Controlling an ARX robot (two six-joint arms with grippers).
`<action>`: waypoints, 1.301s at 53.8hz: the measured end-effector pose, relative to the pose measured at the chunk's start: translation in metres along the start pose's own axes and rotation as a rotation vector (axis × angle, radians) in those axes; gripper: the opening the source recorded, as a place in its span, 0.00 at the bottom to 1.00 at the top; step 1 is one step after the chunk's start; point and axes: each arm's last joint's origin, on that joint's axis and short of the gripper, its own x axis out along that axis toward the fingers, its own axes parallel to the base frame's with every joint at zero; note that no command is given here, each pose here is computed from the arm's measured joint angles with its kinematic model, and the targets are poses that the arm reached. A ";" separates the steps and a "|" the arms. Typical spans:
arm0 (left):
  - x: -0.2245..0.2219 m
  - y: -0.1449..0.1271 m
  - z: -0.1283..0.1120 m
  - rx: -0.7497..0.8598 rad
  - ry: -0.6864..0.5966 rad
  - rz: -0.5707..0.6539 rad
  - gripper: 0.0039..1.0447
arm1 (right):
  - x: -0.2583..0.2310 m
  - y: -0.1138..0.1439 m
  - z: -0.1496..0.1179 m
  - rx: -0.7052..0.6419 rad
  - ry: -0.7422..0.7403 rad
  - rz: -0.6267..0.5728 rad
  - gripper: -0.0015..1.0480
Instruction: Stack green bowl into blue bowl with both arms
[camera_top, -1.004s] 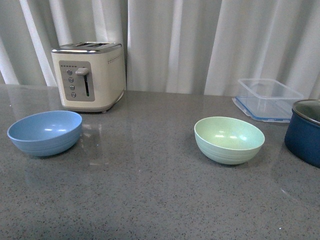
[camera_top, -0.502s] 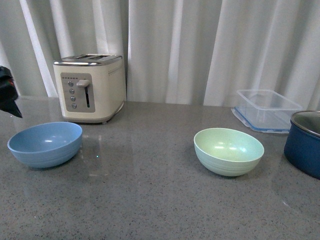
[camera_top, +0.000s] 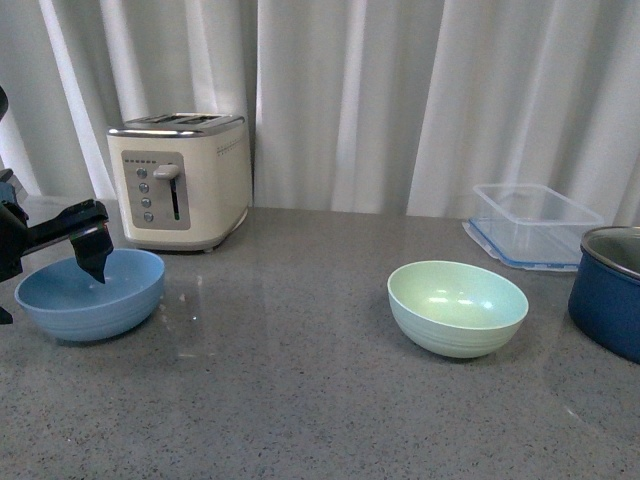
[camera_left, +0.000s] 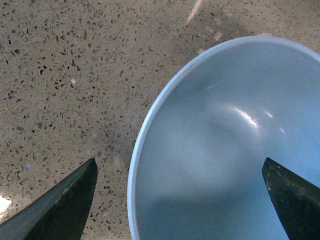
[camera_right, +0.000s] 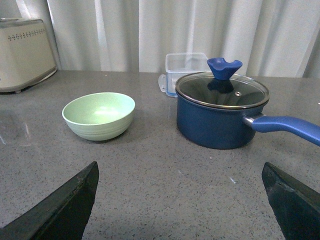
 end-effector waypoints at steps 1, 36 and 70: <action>0.001 0.000 0.000 0.001 0.000 0.004 0.94 | 0.000 0.000 0.000 0.000 0.000 0.000 0.90; -0.007 -0.011 0.005 0.005 -0.007 -0.039 0.03 | 0.000 0.000 0.000 0.000 0.000 0.000 0.90; -0.025 -0.122 -0.044 0.193 0.039 -0.230 0.03 | 0.000 0.000 0.000 0.000 0.000 0.000 0.90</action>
